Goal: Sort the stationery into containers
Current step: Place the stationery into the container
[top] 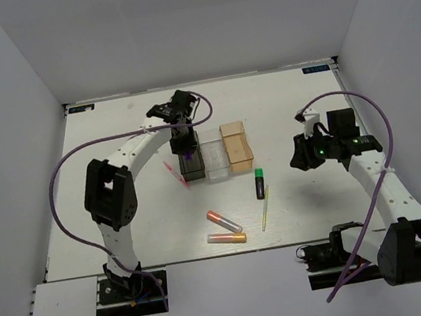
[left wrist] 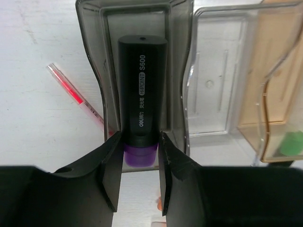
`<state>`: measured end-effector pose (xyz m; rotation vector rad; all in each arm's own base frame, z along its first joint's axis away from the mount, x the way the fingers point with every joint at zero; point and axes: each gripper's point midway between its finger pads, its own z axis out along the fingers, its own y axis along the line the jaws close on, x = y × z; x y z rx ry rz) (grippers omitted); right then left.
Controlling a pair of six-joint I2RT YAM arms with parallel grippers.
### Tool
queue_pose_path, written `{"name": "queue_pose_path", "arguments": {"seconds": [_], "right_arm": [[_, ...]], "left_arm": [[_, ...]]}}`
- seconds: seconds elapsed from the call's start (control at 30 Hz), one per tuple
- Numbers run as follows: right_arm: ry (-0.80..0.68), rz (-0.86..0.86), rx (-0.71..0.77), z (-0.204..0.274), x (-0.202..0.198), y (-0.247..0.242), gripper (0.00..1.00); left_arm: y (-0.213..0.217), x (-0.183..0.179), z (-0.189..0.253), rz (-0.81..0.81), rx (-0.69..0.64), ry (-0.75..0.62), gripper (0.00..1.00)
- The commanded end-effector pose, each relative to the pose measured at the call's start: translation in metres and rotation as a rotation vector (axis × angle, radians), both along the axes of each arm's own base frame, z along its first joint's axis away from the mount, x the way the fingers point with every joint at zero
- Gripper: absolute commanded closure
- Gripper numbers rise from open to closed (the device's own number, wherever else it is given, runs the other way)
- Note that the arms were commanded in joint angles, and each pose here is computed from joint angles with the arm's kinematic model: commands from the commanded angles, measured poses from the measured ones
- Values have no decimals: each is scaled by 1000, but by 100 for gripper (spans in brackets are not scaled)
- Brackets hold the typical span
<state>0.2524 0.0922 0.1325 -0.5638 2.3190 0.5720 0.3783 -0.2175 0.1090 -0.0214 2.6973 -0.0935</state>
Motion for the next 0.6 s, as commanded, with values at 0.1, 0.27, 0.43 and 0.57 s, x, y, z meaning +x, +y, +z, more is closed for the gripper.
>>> {"name": "queue_pose_path", "arguments": {"seconds": [0.1,0.27,0.43,0.57], "right_arm": [[4,27,10,3,0,3,50],[23,39,21,3,-2,5,38],[65,66,54,1,-5,13,35],[116,74,81,-3,-6,21,41]], "left_arm": [[-2,6,18,-4,-1,-43,70],[-3,3,15,-9,-3,-30,49],[-4,0,24,-14,-20,-41,37],[-1,-7,29,-13,-31,-43,35]]}}
